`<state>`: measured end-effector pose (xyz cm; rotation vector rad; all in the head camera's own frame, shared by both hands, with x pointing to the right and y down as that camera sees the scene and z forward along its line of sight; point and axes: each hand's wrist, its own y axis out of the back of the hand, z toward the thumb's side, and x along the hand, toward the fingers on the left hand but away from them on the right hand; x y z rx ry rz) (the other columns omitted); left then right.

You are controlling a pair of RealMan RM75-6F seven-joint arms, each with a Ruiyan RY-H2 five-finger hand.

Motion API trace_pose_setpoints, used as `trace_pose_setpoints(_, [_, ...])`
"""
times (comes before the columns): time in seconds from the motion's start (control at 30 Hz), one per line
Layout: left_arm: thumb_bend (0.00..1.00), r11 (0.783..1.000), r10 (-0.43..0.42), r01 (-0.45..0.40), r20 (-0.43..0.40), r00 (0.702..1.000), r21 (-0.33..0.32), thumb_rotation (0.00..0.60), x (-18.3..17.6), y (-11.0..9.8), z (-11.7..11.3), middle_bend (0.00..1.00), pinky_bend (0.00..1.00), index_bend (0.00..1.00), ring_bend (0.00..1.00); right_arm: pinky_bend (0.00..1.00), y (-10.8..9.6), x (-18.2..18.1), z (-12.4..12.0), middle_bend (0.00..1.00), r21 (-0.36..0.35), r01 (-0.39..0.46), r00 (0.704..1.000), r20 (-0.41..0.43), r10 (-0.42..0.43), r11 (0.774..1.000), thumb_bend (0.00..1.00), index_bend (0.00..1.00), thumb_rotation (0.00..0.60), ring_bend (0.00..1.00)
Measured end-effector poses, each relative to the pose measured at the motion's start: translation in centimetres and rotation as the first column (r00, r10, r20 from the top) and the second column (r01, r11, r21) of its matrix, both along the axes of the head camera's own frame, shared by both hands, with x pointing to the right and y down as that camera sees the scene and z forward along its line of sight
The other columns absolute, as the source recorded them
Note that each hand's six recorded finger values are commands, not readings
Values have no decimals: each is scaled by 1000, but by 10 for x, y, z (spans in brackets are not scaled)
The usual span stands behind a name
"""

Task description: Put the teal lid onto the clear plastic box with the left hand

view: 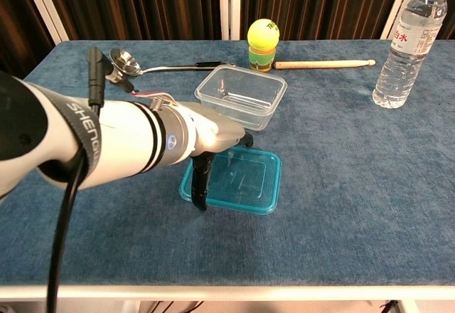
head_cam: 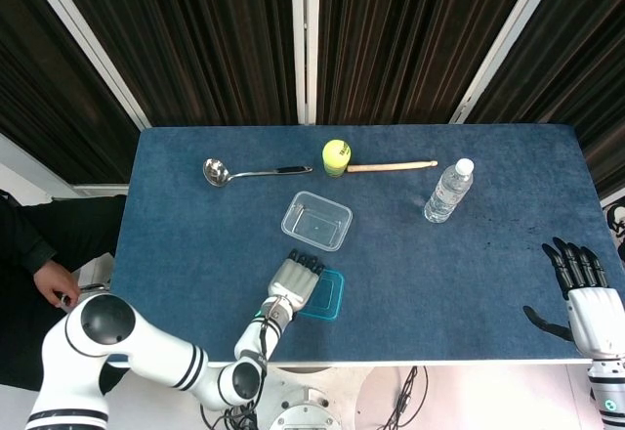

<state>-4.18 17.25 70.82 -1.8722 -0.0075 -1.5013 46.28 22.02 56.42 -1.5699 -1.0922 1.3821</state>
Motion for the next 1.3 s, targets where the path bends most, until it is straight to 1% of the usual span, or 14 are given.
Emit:
trace_pose_setpoints(0.13, [0,1000,-8,8,7,1000,-1,600,3,-1,3,0,35,12,0,0,0,2,0,0,-2,-4,1000,-1,4,1000,114,0,600,0])
trace_pose_setpoints(0.2, [0,1000,-11,11,6,1000,-1,600,4,-1,5,8,43,51,0,0,1,2,1,0,-3,-4,1000,1,4,1000,114,0,600,0])
trace_pose_setpoints(0.27, [0,1000,-16,16,2,1000,6,600,6,-2,6,58,61,122,3,0,1,2,1,0,-5,-4,1000,1,4,1000,114,0,600,0])
trace_pose_setpoints(0.3, [0,1000,-16,16,-1,1000,10,600,7,-2,7,101,78,166,19,0,1,2,2,0,-7,-5,1000,1,5,1000,115,0,600,0])
trace_pose_setpoints(0.33, [0,1000,-16,16,-7,1000,16,600,8,-2,7,139,95,204,42,0,1,2,2,0,-8,-5,1000,0,5,1000,114,0,600,0])
trace_pose_setpoints(0.4, [11,999,-18,18,-16,1000,26,600,9,-3,6,225,131,283,128,0,1,3,2,0,-9,-6,1000,-1,6,1000,114,0,600,0])
trace_pose_setpoints(0.47, [26,999,-17,18,-25,1000,38,600,8,-3,5,267,144,317,174,0,1,3,2,0,-8,-7,1000,-1,7,1000,114,0,600,0])
trace_pose_setpoints(0.7, [47,998,5,-2,-40,999,69,600,1,-5,-4,293,147,337,197,0,0,0,2,0,-10,0,1000,1,0,1000,114,0,600,0])
trace_pose_setpoints(0.87, [46,994,14,-7,-65,998,113,600,-16,-14,-23,293,143,337,197,0,0,-1,-1,0,-2,3,1000,1,-3,1000,115,0,600,0])
trace_pose_setpoints(1.0, [46,982,29,-13,-84,996,187,600,-35,-33,-43,293,127,339,197,0,0,-4,-1,0,-2,10,1000,-1,-10,1000,114,0,600,0])
trace_pose_setpoints(1.07, [46,972,53,-29,-99,994,233,600,-40,-46,-52,292,116,341,197,0,-1,-7,-1,0,-3,17,1000,0,-17,1000,115,0,600,0])
trace_pose_setpoints(1.13, [46,963,88,-54,-121,989,263,600,-40,-56,-57,288,108,341,195,0,-1,-9,-2,0,-3,22,1000,-1,-22,1000,115,0,600,0])
trace_pose_setpoints(1.3, [46,956,165,-120,-152,974,268,600,-35,-76,-52,277,101,325,156,0,0,-13,-6,0,6,22,1000,-16,-22,1000,114,0,600,0])
